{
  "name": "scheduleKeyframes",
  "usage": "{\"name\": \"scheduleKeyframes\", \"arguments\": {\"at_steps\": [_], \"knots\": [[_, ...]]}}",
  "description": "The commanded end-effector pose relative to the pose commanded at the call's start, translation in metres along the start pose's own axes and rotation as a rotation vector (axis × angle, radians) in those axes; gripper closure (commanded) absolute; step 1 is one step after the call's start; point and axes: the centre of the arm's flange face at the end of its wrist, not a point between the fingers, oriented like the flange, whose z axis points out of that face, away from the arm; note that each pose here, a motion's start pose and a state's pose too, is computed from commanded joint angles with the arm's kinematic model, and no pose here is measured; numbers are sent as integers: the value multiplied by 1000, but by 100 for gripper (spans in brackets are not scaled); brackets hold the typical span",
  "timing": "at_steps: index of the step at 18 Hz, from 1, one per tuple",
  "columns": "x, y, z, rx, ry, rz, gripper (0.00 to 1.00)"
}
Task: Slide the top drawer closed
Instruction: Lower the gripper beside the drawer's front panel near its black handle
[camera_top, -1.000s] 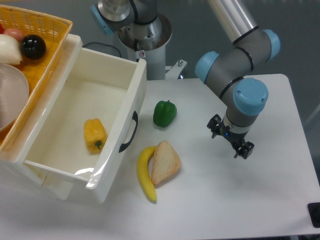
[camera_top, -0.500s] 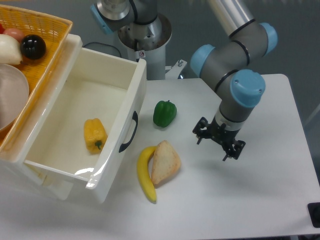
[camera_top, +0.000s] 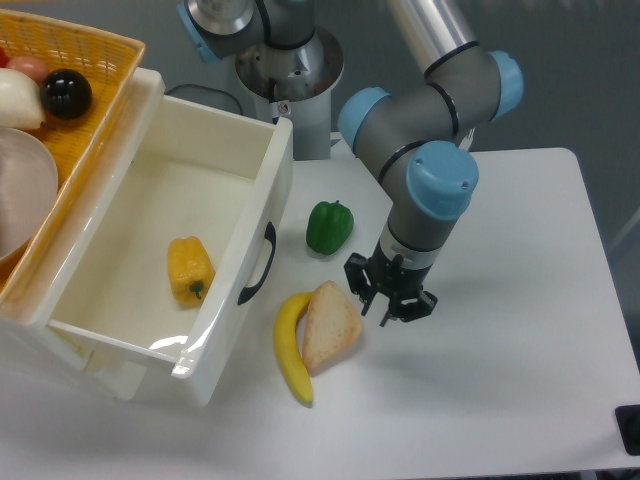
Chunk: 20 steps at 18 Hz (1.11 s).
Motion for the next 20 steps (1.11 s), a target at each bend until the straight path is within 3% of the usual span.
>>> {"name": "scheduleKeyframes", "arguments": {"at_steps": [11, 20], "knots": [[52, -15, -21, 8, 105, 0, 81], [67, -19, -29, 35, 142, -16, 83]]}}
